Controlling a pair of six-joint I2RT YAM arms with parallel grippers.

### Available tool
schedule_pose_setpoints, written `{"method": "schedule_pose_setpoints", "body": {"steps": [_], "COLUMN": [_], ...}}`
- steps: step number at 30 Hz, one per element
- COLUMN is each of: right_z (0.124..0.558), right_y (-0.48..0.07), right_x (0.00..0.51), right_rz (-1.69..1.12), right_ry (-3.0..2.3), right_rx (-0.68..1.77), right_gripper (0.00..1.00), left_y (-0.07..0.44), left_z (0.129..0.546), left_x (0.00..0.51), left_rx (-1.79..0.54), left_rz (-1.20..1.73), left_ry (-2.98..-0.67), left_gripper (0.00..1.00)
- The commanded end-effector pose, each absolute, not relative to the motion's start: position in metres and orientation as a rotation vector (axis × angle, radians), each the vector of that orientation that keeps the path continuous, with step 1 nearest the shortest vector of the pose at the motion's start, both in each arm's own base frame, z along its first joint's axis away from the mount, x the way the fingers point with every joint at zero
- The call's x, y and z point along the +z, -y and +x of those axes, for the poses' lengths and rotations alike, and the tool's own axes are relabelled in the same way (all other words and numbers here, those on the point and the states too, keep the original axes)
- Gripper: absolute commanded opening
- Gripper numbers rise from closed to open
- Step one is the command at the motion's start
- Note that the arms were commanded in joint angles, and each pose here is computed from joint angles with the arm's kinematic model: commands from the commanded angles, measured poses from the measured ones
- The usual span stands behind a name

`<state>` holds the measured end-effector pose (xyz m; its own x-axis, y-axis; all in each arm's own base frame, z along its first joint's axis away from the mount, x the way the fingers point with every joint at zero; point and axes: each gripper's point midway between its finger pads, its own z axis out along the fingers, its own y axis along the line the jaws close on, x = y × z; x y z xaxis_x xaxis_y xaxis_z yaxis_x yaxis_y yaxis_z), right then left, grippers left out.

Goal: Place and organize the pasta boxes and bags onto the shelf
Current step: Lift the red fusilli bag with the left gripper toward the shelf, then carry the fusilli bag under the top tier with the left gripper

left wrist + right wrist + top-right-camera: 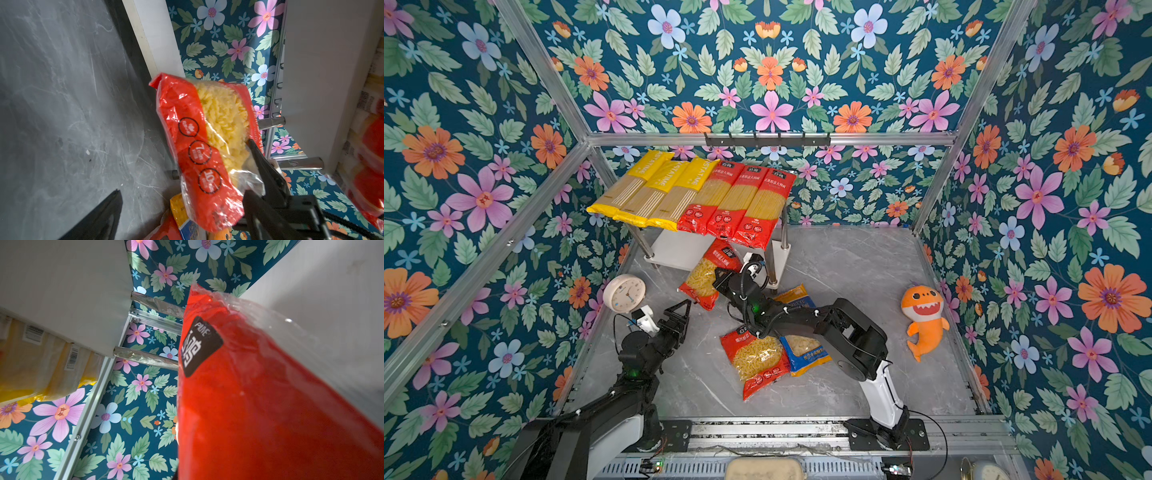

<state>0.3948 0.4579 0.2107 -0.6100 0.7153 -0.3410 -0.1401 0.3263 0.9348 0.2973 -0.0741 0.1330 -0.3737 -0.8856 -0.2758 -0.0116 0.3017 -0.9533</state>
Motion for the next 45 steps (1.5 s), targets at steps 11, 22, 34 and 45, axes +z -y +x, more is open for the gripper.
{"method": "schedule_pose_setpoints", "body": {"steps": [11, 22, 34, 45], "right_z": [0.393, 0.406, 0.422, 0.420], "right_y": [-0.478, -0.481, -0.473, -0.474], "right_x": [0.250, 0.218, 0.183, 0.184], "right_rz": [0.568, 0.576, 0.575, 0.538], "right_ry": [-1.674, -1.773, -1.881, -1.887], "right_rx": [1.617, 1.565, 1.455, 1.465], "right_gripper": [0.00, 0.10, 0.39, 0.11], "left_y": [0.078, 0.087, 0.082, 0.089], "left_z": [0.328, 0.354, 0.369, 0.366], "left_x": [0.188, 0.180, 0.150, 0.151], "left_rx": [-1.291, -1.380, -1.329, -1.364], "left_rz": [-0.687, -0.688, -0.767, -0.741], "left_ry": [-1.462, -1.432, -1.484, -1.495], "left_gripper": [0.91, 0.73, 0.45, 0.18]}}
